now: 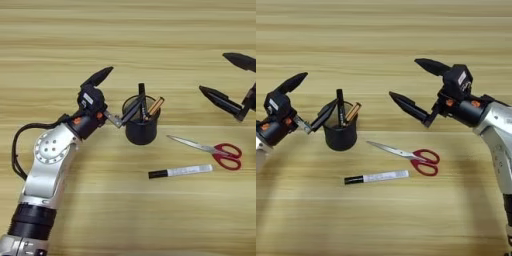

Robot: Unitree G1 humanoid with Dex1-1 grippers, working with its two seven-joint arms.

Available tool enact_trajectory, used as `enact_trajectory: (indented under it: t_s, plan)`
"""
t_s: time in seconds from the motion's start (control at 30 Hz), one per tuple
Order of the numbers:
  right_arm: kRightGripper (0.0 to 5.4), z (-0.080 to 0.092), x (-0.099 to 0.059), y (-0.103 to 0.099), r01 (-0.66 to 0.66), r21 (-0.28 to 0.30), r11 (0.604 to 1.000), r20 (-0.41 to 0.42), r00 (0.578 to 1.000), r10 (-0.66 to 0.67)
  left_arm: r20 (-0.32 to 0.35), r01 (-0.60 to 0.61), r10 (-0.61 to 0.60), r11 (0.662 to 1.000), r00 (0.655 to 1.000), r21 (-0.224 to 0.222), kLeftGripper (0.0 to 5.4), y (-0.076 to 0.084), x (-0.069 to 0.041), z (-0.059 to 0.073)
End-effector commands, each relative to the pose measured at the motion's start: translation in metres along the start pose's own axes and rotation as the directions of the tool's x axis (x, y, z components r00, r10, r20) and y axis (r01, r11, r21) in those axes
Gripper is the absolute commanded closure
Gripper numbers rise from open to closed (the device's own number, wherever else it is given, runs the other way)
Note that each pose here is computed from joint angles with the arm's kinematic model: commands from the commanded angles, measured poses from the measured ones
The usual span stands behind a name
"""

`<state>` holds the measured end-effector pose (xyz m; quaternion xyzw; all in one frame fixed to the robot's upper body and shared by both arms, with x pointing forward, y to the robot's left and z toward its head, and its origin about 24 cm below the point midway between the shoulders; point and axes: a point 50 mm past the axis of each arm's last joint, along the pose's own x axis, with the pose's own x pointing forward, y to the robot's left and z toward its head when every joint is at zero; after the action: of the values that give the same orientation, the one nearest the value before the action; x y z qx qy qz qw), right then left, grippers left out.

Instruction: Move the objects on the table

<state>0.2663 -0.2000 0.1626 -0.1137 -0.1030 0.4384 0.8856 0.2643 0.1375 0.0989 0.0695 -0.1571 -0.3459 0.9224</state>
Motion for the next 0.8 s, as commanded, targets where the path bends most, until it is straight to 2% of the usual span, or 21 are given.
enact_trajectory:
  t_s: [0.03, 0.13, 0.4, 0.47, 0.67, 0.8]
  plan:
    - [0.0, -0.012, -0.002, -0.006, 0.045, 0.009, 0.999, -0.048, 0.998, -0.045, -0.085, -0.026, 0.027, 1.0, 0.996, 0.017, 0.03, 0.008, -0.012, -0.011]
    - [0.0, -0.018, -0.002, -0.009, 0.077, 0.015, 0.997, -0.058, 0.995, -0.076, -0.122, -0.035, 0.031, 0.999, 0.992, -0.029, 0.03, 0.01, -0.019, -0.016]
    - [0.0, -0.028, -0.003, -0.014, 0.141, 0.016, 0.99, -0.075, 0.987, -0.14, -0.192, -0.058, 0.041, 0.994, 0.981, -0.088, 0.03, 0.008, -0.031, -0.024]
    - [0.0, -0.028, -0.003, -0.015, 0.157, 0.02, 0.987, -0.067, 0.986, -0.155, -0.198, -0.063, 0.039, 0.991, 0.98, -0.118, 0.03, 0.005, -0.034, -0.025]
    - [0.0, -0.027, -0.002, -0.023, 0.238, 0.035, 0.971, -0.027, 0.971, -0.237, -0.237, 0.021, -0.058, 0.987, 0.97, -0.157, 0.03, -0.012, -0.047, -0.029]
    - [0.0, -0.024, 0.0, -0.031, 0.305, 0.043, 0.952, 0.011, 0.952, -0.305, -0.23, 0.09, -0.14, 0.972, 0.963, -0.217, 0.03, -0.021, -0.052, -0.028]
